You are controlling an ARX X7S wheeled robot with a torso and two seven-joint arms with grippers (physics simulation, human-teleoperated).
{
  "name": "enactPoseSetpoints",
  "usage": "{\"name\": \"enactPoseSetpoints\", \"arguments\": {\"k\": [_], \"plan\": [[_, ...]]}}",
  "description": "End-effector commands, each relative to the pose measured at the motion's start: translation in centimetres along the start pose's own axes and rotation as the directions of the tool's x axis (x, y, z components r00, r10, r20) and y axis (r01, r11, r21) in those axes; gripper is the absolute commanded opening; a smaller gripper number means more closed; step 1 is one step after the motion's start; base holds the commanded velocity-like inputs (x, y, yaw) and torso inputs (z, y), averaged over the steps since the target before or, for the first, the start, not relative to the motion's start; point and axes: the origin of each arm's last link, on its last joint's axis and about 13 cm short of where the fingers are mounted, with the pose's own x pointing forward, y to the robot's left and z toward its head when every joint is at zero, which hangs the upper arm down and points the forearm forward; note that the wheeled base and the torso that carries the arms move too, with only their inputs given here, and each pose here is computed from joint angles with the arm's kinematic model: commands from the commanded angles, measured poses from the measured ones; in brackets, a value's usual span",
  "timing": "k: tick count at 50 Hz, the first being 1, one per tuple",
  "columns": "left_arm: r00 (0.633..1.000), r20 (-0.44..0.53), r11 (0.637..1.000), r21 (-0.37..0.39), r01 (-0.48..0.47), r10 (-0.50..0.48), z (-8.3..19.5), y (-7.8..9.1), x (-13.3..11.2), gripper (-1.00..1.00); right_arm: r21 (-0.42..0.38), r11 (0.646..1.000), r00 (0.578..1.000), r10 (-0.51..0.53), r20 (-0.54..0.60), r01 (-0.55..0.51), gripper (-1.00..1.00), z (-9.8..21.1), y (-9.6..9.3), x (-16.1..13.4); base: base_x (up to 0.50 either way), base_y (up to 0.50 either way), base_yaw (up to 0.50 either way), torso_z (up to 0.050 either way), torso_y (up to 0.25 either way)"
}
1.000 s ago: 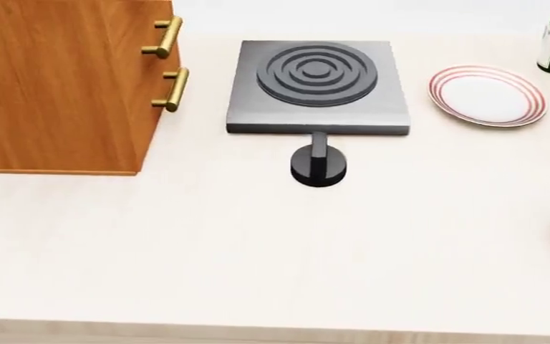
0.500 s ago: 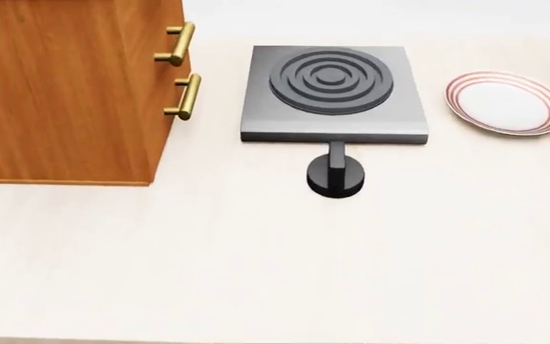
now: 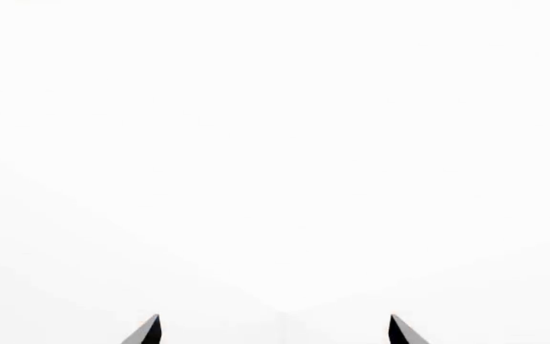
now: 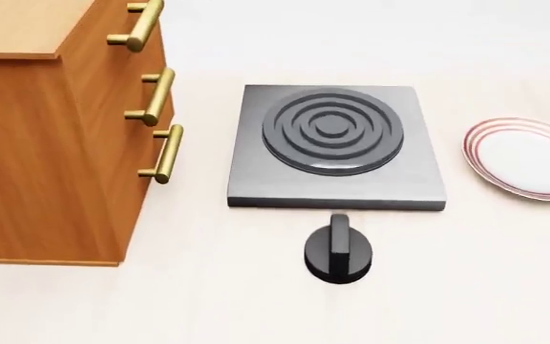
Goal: Put the bowl on the stove.
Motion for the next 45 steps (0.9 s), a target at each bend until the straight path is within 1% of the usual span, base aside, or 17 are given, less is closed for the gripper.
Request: {"name": "enactPoseSetpoints", "arguments": {"k": [1, 26, 40, 45], "plan": [[1.000, 0.020, 1.000, 0.026, 0.011, -0.011, 0.1, 0.1, -0.3, 1.00, -0.015, 0.999, 0.999, -0.039, 0.006, 0.039, 1.00, -0.2, -0.3, -0.4, 0.50, -0.01, 0.00, 0.000, 0.000], [1.000, 0.020, 1.000, 0.024, 0.016, -0.017, 0.1, 0.0, -0.5, 1.00, -0.037, 0.999, 1.000, -0.005, 0.000, 0.005, 1.00, -0.3, 0.0, -0.3, 0.50, -0.01, 0.00, 0.000, 0.001], [1.000, 0.022, 0.999, 0.026, 0.020, -0.021, 0.1, 0.0, -0.5, 1.00, -0.034, 0.999, 1.000, -0.005, 0.014, 0.006, 1.00, 0.0, 0.0, -0.2, 0.50, 0.00, 0.00, 0.000, 0.000], [1.000, 0.022, 1.000, 0.023, 0.020, -0.021, 0.1, 0.1, -0.6, 1.00, -0.089, 0.995, 0.999, 0.041, -0.015, -0.042, 1.00, 1.1, -0.2, 0.2, 0.13, 0.00, 0.00, 0.000, 0.000]]}}
